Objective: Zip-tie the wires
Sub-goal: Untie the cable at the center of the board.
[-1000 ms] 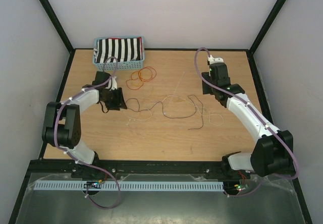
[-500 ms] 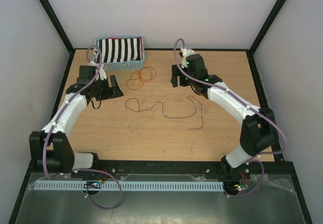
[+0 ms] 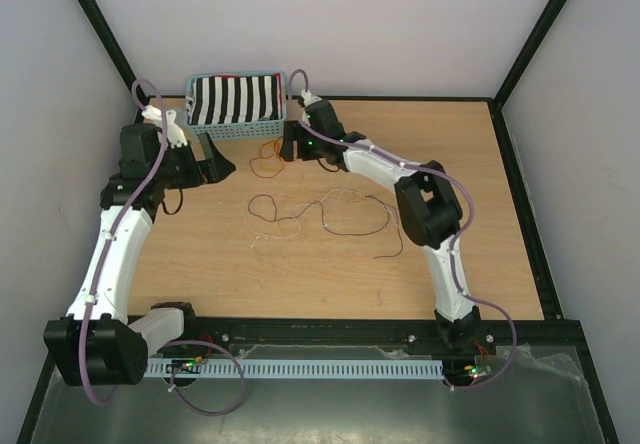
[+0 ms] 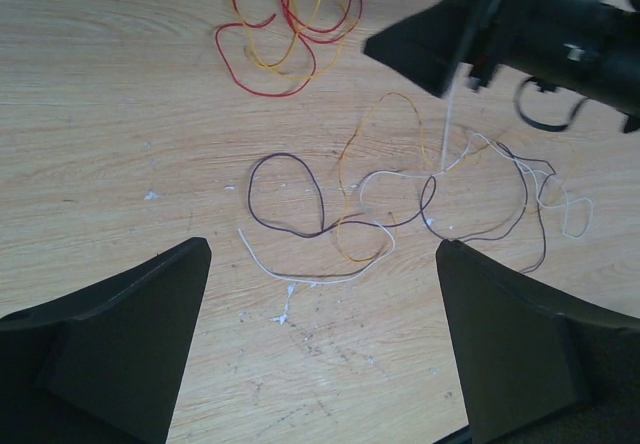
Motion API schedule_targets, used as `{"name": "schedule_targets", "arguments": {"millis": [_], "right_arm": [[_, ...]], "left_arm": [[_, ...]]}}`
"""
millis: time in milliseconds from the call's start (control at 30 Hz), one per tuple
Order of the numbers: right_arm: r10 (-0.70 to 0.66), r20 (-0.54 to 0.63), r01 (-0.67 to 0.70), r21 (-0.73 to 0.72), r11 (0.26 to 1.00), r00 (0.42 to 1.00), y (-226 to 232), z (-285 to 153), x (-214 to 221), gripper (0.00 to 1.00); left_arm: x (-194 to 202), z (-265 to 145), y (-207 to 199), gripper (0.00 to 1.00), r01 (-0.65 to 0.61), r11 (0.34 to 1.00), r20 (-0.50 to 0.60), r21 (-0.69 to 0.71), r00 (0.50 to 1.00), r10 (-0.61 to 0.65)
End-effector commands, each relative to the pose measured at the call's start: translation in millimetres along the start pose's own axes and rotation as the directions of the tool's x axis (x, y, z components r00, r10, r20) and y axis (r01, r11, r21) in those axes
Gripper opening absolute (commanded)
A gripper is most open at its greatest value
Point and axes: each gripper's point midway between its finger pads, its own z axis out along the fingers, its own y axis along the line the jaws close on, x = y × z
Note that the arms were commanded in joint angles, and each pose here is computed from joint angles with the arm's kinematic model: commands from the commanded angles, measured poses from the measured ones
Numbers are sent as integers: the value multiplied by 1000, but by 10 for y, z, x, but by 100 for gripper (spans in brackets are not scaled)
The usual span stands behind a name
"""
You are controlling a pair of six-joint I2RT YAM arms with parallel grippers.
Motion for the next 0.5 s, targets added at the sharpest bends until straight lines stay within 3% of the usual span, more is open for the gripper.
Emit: {"name": "schedule_targets", "arguments": {"millis": [0, 167, 267, 400, 467], "right_arm": [[74, 0, -74, -45, 996, 997, 272, 195, -42, 81], [98, -36, -99, -36, 994, 995, 266, 424, 146, 77], [100, -45, -102, -32, 994, 994, 241, 529, 203, 68], [87, -36, -89, -43, 995, 996, 258, 614, 168, 47], [76, -24, -77, -49, 996, 997, 290, 613, 99, 31]], "left_arm": [[-122, -120, -150, 97, -11, 998, 32, 59, 999, 10], [-156, -139, -158, 97, -12, 998, 40, 65, 999, 10], [-179, -145, -169, 97, -16, 997, 43, 72, 999, 13], [-189, -138, -166, 97, -22, 997, 43, 74, 999, 19], [-184, -124, -154, 97, -22, 997, 38, 73, 999, 19]]}}
